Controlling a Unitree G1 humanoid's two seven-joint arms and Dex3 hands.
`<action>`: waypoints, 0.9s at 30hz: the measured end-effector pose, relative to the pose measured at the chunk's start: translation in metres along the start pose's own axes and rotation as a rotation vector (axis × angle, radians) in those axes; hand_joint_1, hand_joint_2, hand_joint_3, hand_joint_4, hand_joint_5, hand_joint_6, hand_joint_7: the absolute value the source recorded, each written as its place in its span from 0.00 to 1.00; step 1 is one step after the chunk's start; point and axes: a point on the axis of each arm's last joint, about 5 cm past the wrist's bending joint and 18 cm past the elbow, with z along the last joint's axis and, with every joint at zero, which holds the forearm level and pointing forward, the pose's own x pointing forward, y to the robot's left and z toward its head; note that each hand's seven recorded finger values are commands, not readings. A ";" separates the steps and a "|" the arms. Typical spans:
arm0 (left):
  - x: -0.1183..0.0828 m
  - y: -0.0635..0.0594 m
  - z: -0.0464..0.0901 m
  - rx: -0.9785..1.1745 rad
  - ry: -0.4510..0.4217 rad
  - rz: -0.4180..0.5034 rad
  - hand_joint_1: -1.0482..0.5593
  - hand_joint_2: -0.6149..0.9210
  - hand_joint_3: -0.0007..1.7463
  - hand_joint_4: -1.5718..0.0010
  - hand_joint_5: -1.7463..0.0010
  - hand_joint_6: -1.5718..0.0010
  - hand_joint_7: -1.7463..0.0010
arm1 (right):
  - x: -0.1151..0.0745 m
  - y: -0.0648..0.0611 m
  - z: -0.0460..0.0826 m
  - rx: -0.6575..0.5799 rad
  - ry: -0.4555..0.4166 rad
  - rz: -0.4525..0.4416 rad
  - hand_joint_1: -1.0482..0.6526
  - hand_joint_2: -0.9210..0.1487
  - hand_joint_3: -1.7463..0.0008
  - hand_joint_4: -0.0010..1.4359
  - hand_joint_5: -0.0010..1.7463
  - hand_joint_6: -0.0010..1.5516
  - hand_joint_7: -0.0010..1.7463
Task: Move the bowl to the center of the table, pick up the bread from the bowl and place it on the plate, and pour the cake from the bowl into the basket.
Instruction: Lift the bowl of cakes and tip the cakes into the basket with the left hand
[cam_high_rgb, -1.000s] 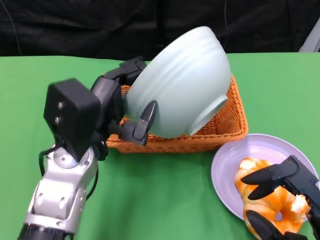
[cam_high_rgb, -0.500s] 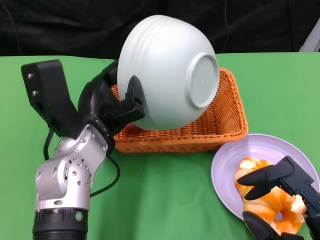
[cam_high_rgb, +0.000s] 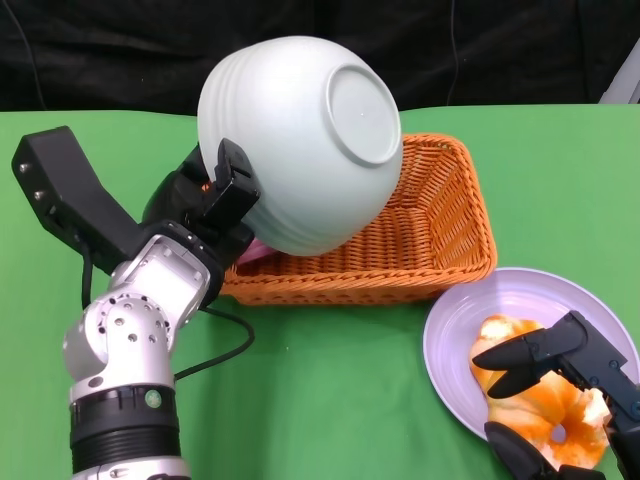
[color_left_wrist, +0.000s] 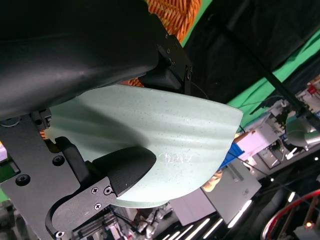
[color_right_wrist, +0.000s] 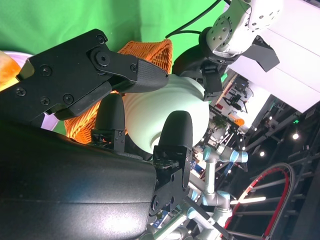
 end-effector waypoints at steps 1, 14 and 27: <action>0.000 0.000 0.000 -0.004 0.003 -0.001 0.50 0.65 0.89 0.31 0.00 0.47 0.00 | 0.000 0.000 0.000 -0.002 0.000 0.000 0.44 0.31 0.51 0.29 0.78 0.14 0.74; 0.000 0.001 -0.001 -0.010 0.027 0.018 0.48 0.64 0.89 0.31 0.00 0.47 0.00 | 0.000 0.000 0.000 -0.008 0.002 0.003 0.44 0.30 0.51 0.28 0.79 0.13 0.74; 0.000 0.006 0.001 -0.081 0.047 0.089 0.49 0.67 0.85 0.31 0.00 0.46 0.00 | 0.002 0.001 -0.002 -0.007 -0.003 0.005 0.43 0.32 0.50 0.29 0.80 0.14 0.74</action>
